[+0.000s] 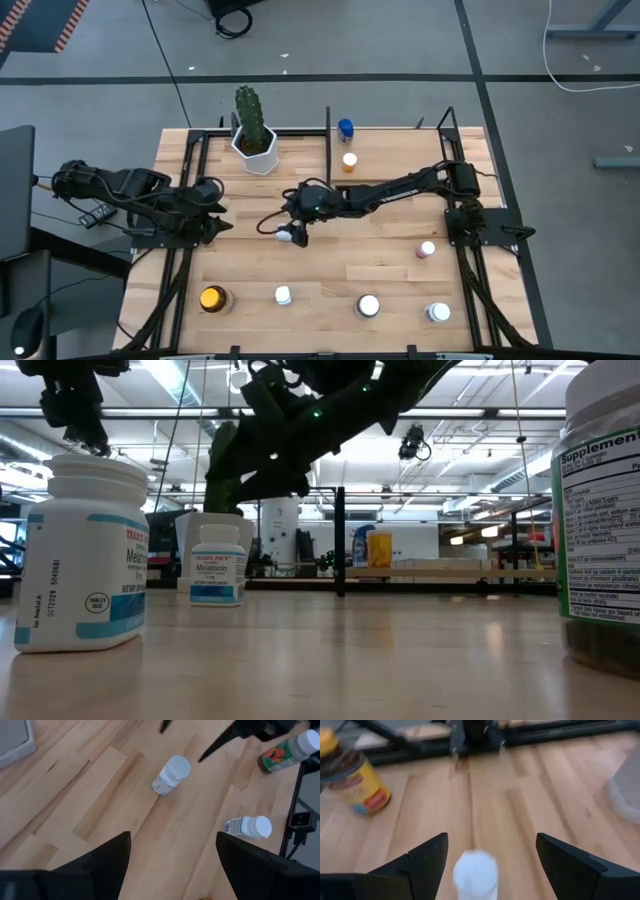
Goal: Pick and place medicine bottles onto shelf by color
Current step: Put the top white pill bottle on the shelf
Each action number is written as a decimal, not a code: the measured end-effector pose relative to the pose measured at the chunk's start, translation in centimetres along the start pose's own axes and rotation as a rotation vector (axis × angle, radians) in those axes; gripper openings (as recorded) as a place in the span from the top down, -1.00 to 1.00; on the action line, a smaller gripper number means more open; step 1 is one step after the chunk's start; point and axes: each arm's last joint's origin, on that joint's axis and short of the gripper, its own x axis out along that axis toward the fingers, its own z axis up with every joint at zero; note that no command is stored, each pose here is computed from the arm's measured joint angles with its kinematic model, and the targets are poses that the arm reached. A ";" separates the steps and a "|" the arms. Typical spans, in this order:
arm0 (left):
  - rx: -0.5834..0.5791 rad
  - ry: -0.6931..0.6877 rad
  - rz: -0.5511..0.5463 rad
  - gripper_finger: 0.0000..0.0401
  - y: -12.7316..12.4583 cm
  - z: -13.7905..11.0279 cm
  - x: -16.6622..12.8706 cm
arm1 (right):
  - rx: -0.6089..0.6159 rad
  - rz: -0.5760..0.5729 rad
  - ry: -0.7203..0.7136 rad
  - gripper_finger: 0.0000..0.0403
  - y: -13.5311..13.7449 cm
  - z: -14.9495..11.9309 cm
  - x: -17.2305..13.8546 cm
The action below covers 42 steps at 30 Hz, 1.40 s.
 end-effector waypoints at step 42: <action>-0.063 0.035 0.045 -0.48 -0.7 0.3 1.3 | -0.047 -0.038 0.057 -0.54 1.4 -2.6 2.0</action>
